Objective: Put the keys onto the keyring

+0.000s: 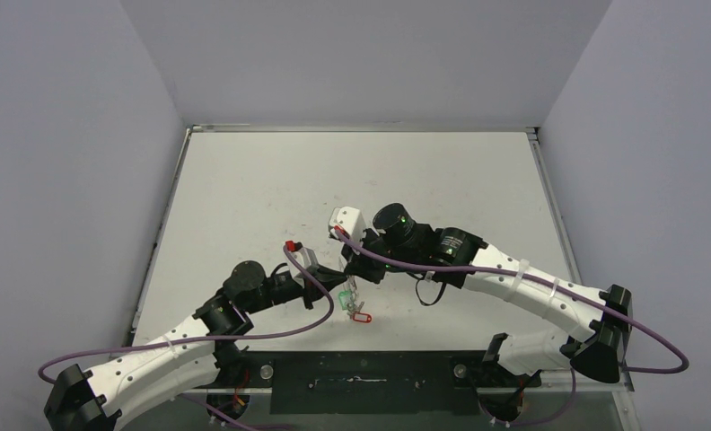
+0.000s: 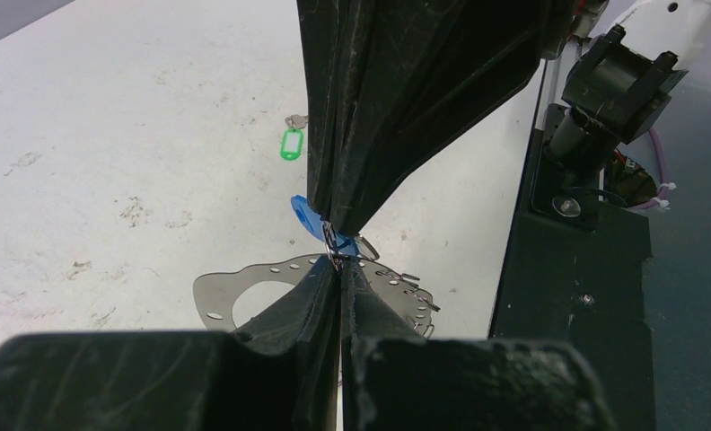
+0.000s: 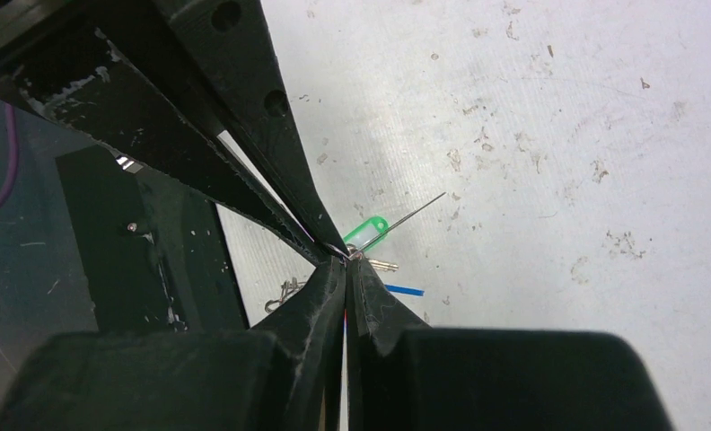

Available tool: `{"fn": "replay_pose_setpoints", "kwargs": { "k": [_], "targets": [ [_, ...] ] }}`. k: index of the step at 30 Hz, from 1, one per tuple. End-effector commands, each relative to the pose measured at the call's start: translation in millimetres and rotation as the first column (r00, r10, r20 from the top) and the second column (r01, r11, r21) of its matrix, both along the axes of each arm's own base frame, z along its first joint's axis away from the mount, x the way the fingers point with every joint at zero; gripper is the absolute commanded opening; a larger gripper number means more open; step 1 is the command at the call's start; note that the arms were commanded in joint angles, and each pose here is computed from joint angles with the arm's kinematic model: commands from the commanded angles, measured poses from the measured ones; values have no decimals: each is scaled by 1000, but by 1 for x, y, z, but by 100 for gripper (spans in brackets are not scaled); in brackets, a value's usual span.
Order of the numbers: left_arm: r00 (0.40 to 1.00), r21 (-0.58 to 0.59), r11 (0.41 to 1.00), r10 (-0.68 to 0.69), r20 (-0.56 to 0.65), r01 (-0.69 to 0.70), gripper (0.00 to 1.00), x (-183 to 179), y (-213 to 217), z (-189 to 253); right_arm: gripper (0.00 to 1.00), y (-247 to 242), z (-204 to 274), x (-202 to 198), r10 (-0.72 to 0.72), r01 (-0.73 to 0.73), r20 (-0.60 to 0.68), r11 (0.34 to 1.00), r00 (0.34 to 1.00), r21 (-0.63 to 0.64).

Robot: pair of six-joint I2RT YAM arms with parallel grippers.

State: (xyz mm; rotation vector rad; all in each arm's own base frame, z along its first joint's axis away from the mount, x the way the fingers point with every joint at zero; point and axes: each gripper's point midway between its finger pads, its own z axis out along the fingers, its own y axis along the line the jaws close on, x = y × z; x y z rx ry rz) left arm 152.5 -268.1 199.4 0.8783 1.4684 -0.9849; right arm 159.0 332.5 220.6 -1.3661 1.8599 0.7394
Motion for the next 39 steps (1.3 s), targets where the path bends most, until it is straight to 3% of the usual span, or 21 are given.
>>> {"fn": "replay_pose_setpoints", "kwargs": {
  "k": [1,11,15,19,21,30,39],
  "targets": [
    [996,-88,996,-21,88,28,0,-2,-4,46,0,3,19,12,-38,36,64,999,997,32],
    [996,-86,996,-21,88,28,0,-2,-4,45,0,0,19,15,-62,60,77,998,995,29],
    [996,-86,996,-18,90,26,0,-2,-4,45,26,-1,21,17,-80,77,84,996,993,39],
    [996,-86,996,-19,90,27,0,-2,-3,45,68,-6,29,23,-137,129,107,988,985,80],
    [996,-86,996,-21,90,29,0,-3,-3,45,76,-9,34,26,-157,145,117,984,981,104],
    [995,-86,996,-21,95,29,0,-5,-1,45,85,-18,52,13,-101,62,155,969,983,241],
    [992,-73,996,-51,115,59,0,-11,0,43,82,-37,52,3,-51,-68,366,950,929,305]
  ]
}}
